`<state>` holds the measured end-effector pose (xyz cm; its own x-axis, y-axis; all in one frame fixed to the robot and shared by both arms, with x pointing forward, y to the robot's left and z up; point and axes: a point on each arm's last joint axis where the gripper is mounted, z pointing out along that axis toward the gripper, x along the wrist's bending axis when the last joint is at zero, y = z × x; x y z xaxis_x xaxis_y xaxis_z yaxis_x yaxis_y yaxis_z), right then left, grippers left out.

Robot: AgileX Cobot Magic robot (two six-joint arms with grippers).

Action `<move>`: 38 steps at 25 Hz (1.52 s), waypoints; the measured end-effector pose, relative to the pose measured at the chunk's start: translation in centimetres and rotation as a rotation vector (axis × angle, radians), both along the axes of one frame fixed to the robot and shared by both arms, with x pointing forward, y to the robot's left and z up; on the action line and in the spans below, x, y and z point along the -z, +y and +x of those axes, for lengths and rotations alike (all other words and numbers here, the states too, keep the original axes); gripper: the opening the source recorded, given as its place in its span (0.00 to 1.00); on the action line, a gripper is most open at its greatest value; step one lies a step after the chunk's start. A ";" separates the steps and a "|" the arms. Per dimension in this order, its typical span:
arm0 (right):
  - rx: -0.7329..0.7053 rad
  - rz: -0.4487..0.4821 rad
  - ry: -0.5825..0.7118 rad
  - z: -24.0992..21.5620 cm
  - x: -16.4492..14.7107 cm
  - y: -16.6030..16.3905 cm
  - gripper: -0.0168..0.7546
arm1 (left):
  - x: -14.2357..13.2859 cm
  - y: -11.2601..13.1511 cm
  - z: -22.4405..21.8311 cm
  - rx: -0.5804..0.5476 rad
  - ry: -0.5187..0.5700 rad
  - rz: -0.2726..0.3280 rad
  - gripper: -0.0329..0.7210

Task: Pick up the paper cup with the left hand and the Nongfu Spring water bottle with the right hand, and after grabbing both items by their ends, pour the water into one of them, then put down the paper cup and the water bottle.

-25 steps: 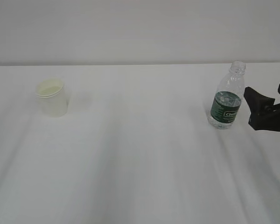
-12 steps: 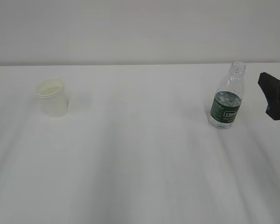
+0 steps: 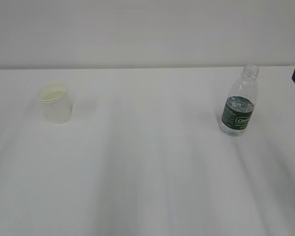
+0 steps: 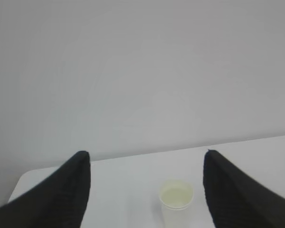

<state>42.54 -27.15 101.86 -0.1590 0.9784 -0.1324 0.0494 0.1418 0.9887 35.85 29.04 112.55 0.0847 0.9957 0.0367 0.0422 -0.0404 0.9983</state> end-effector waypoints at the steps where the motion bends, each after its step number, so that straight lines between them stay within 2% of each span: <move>1: 0.000 -0.002 -0.004 -0.3 -0.3 0.0 0.79 | -0.3 0.1 -0.3 -0.005 0.008 -0.009 0.74; 8: 0.006 -0.014 0.030 -1.8 -2.7 -0.3 0.79 | -1.2 0.6 -2.0 -0.042 0.115 -0.039 0.72; 19: 0.012 -0.025 0.081 -5.2 -4.0 -0.8 0.79 | -0.2 1.1 -4.3 -0.080 0.249 -0.038 0.71; 26: 0.018 -0.034 0.139 -7.2 -6.3 -1.2 0.79 | 0.6 1.3 -5.4 -0.097 0.333 -0.042 0.71; 38: 0.025 -0.065 0.354 -9.8 -5.4 -1.6 0.79 | 1.7 1.3 -6.7 -0.084 0.467 -0.044 0.70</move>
